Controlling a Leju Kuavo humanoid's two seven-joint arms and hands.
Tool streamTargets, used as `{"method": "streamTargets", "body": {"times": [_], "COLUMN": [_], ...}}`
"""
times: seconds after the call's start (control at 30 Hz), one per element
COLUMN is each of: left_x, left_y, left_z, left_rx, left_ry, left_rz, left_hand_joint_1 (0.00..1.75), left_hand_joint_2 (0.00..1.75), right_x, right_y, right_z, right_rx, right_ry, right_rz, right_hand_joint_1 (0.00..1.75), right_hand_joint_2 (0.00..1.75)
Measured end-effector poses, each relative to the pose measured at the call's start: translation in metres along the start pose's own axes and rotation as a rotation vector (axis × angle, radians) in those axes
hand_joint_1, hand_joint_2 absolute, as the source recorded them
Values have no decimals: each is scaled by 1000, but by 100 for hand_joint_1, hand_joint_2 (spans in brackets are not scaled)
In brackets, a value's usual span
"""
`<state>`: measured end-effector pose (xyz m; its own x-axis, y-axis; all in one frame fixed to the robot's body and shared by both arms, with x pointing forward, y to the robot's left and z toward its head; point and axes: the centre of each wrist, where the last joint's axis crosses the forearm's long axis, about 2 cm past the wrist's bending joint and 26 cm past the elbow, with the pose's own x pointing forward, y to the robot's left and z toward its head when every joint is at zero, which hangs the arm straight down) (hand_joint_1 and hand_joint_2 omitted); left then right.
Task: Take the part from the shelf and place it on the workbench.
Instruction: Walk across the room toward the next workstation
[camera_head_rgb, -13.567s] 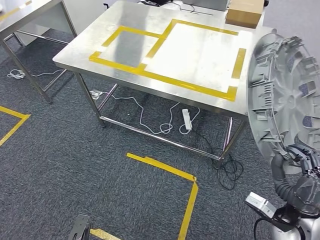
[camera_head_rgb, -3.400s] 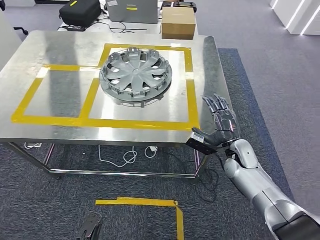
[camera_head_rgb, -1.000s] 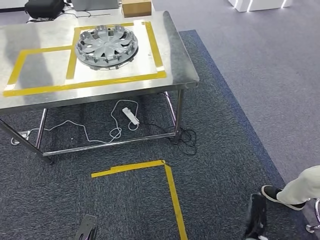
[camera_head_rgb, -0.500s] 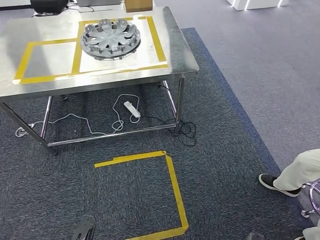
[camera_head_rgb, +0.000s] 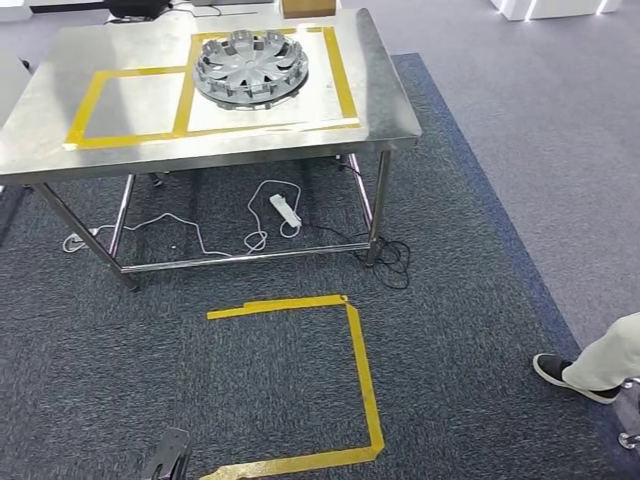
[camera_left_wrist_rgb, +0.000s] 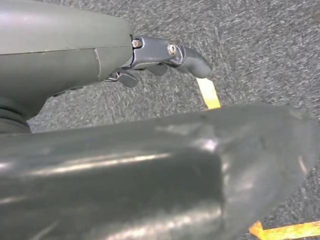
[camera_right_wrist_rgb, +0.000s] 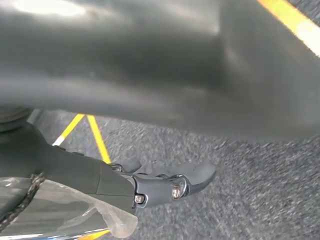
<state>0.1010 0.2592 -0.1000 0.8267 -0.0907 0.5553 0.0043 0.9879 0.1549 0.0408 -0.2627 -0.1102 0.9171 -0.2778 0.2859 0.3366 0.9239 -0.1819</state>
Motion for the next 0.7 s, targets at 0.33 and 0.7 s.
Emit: {"method": "streamTargets", "body": {"times": [0.33, 0.7], "left_x": [-2, -15], "left_y": [4, 12], "left_z": [0, 3], "left_rx": [-7, 42], "left_ry": [24, 2], "left_rz": [-22, 3], "left_hand_joint_1": [0, 0], "left_hand_joint_2": [0, 0], "right_x": [-2, -2], "right_y": [4, 10], "right_z": [2, 3], "right_rx": [26, 89], "right_ry": [7, -56], "right_rz": [143, 374], "right_hand_joint_1": [0, 0], "right_hand_joint_2": [0, 0]}}
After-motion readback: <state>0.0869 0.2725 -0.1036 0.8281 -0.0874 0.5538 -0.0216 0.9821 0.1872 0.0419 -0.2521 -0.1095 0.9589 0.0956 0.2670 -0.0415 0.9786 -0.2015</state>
